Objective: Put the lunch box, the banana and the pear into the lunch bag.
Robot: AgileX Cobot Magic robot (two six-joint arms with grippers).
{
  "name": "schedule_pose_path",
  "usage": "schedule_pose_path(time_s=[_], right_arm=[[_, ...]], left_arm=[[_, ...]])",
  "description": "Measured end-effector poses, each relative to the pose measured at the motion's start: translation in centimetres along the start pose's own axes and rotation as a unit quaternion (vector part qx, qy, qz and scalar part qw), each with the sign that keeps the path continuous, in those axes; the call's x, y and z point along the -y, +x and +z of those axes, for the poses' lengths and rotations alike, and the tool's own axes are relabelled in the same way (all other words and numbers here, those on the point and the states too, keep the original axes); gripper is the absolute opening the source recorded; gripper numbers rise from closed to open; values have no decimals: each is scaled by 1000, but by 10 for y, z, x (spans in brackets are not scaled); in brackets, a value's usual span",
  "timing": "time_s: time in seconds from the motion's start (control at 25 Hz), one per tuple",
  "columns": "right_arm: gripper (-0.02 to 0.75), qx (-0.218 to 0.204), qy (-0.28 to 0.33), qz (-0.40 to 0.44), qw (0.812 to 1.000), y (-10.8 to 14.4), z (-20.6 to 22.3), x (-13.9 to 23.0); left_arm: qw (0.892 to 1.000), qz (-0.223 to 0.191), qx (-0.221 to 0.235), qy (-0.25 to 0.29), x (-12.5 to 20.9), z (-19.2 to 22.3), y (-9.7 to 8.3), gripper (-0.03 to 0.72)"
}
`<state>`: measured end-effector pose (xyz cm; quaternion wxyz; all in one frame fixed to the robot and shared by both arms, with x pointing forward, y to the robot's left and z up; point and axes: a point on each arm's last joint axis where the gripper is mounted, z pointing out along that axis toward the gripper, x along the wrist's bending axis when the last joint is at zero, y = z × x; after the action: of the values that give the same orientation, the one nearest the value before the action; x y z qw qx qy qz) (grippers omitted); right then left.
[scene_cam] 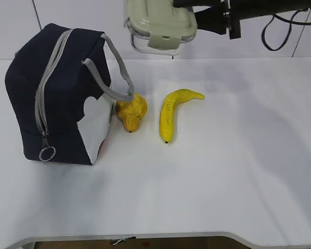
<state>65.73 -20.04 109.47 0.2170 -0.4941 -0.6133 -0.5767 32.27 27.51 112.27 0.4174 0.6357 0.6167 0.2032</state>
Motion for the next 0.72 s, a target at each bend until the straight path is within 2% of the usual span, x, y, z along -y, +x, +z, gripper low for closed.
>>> schedule_pose_path(time_s=[0.2,0.36,0.72], right_arm=[[383,-31,27,-18,999,25,27,8],[383,-46,47,-24,998,37,46,19],[382,-31,20,-25,999,43,64,20]], left_arm=[[998,22,0,56,-50,41,1,385],[996,38,-1,81,-87,84,7,400],[991,41,27,128,-141,174,15,402]])
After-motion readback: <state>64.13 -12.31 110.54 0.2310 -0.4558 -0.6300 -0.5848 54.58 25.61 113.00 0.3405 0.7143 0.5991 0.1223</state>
